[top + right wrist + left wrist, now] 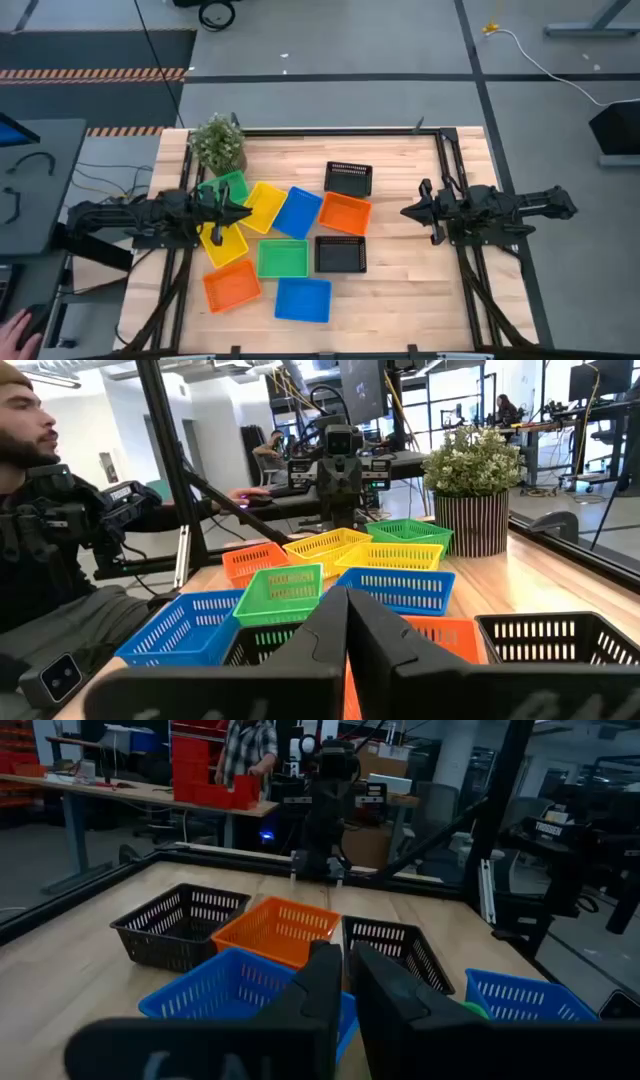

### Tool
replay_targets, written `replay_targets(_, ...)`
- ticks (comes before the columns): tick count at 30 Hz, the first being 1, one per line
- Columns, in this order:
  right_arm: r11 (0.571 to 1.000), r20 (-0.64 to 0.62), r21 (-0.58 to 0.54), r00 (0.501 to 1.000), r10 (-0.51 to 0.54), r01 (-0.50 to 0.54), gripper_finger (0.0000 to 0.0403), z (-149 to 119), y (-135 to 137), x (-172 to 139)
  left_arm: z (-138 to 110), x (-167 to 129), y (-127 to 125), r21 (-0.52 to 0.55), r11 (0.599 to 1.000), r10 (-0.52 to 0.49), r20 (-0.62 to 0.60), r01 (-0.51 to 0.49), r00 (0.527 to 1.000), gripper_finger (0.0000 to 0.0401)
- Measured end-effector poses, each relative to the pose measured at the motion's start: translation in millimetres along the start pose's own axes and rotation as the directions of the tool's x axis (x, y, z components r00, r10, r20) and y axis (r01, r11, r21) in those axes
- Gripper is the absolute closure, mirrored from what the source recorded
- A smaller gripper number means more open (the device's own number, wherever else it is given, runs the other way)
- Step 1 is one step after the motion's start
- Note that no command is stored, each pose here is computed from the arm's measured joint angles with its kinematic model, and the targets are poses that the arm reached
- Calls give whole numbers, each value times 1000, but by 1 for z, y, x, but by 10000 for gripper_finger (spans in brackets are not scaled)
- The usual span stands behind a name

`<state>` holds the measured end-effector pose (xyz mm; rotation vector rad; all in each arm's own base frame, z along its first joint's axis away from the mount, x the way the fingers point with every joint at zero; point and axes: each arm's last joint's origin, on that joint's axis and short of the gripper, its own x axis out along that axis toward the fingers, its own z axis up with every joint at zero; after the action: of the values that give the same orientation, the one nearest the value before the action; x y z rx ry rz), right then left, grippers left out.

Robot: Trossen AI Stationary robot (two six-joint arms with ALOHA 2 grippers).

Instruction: Stack baskets by color

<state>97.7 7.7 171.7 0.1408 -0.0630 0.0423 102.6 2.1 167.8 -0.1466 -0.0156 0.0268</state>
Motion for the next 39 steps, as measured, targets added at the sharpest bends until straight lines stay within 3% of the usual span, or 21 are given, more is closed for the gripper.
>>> replay_targets(33,1000,3,-30,1000,-2,2,389,0,0,0,0,0,0,0,1000,0,1,0,1000,375)
replay_targets(36,995,53,-102,999,-4,9,389,5,0,0,0,0,0,0,1000,0,1,0,1000,371)
replay_targets(39,995,145,-94,989,-7,21,389,14,1,-1,0,0,0,0,1000,0,1,0,1000,367)
